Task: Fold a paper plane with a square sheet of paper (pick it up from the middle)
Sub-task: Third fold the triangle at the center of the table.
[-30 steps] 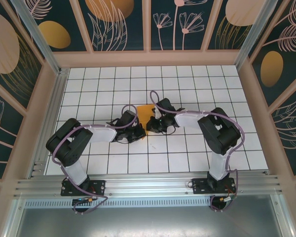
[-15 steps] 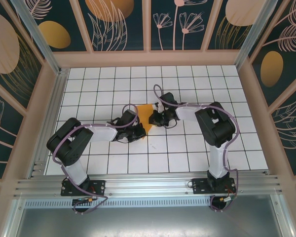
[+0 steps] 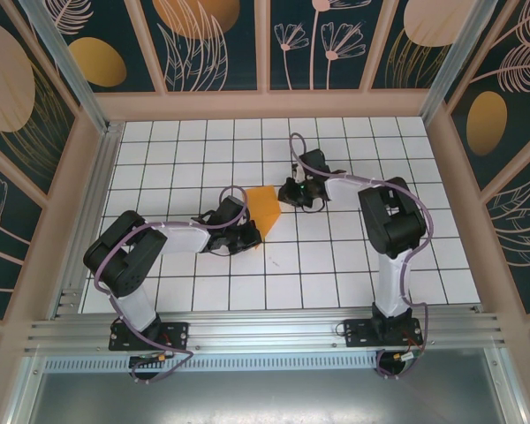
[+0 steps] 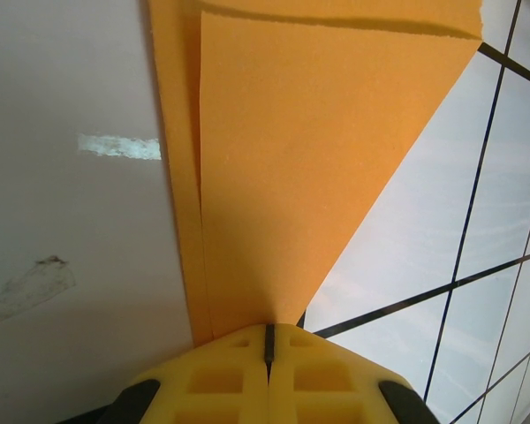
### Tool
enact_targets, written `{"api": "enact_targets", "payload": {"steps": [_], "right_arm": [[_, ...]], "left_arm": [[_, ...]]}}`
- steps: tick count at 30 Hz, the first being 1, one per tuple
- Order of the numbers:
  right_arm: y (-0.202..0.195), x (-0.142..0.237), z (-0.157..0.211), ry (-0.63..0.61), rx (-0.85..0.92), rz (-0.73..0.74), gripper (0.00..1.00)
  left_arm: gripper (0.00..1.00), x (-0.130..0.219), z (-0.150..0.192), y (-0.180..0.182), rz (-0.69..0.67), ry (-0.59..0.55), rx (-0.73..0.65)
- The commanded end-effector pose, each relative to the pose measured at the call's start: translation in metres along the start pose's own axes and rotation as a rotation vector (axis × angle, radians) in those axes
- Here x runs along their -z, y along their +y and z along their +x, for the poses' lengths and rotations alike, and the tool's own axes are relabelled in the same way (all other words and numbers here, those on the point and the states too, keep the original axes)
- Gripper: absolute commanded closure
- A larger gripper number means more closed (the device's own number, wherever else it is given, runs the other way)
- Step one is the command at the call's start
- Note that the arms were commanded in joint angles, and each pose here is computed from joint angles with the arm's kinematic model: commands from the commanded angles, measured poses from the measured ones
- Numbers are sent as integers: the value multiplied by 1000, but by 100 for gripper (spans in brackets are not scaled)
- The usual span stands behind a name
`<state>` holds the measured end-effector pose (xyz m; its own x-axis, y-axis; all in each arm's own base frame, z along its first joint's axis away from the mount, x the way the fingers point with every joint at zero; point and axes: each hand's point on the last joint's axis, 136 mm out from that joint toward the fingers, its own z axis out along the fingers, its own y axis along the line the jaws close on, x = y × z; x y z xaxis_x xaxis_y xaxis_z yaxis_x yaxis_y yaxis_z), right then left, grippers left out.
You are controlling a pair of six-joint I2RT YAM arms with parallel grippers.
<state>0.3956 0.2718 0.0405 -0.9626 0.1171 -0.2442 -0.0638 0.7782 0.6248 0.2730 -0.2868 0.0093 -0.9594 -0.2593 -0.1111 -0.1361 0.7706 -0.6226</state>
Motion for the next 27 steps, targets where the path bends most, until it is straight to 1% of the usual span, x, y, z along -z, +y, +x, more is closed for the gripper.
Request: {"api": "enact_targets", "payload": {"steps": [1,5,7,14,17,20,23,25,27], "right_arm": [[31,26,12,-27,69,-62,85],[28,10,59,80,62,-51,85],[21,3,66,102,40,-38,86],[15,-18,64,140,25,-32,86],[3,-23,65,146,2,12,86],[-13,-23,62,128,-28,78,86],[-19,-23,58,118,-39,100,86],[-20,-25,62,134,-46,103,86],[-22,-28,67,149,-49,116,86]], "left_arm": [[94,-2,29,91,-329,64,68],[94,-1,27,88,-322,55,69],[93,0,26,87,-317,50,67],[93,2,22,81,-300,32,65],[93,2,22,80,-300,30,64],[93,3,22,81,-300,30,64],[93,5,22,79,-295,29,60],[93,6,19,70,-264,26,43],[90,9,21,55,-197,40,6]]}}
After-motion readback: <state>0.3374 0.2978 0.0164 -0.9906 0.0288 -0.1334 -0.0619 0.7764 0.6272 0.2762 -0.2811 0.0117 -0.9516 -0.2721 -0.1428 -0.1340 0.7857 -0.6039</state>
